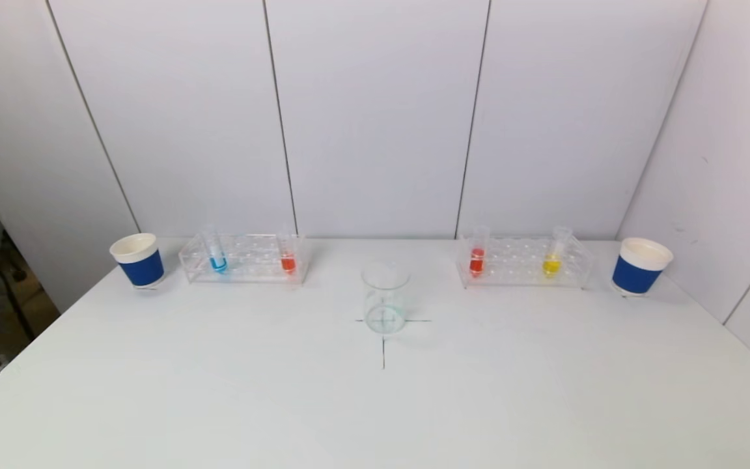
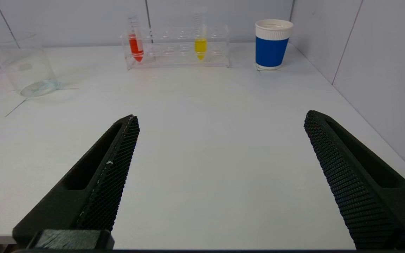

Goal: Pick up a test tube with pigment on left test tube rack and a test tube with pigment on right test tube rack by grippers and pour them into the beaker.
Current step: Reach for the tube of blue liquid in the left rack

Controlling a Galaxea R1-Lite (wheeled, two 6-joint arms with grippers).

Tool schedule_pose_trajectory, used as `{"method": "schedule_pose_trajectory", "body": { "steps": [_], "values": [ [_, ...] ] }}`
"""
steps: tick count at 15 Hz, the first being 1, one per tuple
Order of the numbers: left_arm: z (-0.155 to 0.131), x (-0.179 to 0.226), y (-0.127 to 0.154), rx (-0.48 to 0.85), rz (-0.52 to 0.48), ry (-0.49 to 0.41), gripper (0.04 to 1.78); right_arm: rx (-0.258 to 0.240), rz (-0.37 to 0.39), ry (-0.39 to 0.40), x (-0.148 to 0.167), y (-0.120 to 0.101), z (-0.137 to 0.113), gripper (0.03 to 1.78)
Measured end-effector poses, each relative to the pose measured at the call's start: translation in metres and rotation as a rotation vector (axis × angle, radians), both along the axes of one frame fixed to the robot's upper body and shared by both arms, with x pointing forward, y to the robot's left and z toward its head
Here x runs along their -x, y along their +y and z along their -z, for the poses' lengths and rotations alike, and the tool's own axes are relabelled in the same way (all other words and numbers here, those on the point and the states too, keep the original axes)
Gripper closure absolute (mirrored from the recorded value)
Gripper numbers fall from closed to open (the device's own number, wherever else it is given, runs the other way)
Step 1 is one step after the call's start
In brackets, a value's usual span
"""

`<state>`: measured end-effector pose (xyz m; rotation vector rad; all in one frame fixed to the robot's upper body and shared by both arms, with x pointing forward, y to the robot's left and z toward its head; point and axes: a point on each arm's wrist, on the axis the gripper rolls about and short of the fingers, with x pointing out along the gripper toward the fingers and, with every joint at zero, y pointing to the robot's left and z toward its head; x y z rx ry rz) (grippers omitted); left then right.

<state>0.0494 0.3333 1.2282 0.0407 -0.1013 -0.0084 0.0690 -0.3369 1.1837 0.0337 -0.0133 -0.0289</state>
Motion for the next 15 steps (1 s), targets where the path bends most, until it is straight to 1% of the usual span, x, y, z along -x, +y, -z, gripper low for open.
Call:
{"method": "schedule_pose_trajectory", "body": {
  "steps": [2, 5, 9, 11, 15],
  "values": [
    [-0.02, 0.006, 0.0, 0.0, -0.003, 0.025, 0.06, 0.0, 0.0, 0.0, 0.0, 0.0, 0.0, 0.1],
    [-0.049, -0.006, 0.0, 0.0, -0.005, 0.024, 0.06, 0.0, 0.0, 0.0, 0.0, 0.0, 0.0, 0.1],
    [-0.082, -0.05, 0.0, 0.0, -0.007, 0.017, 0.06, 0.0, 0.0, 0.0, 0.0, 0.0, 0.0, 0.1],
    [-0.092, -0.074, 0.0, 0.0, -0.007, 0.016, 0.06, 0.0, 0.0, 0.0, 0.0, 0.0, 0.0, 0.1],
    [-0.098, -0.131, 0.0, 0.007, 0.001, 0.064, 0.06, 0.0, -0.001, 0.0, 0.0, 0.0, 0.0, 0.1]
  ]
}}
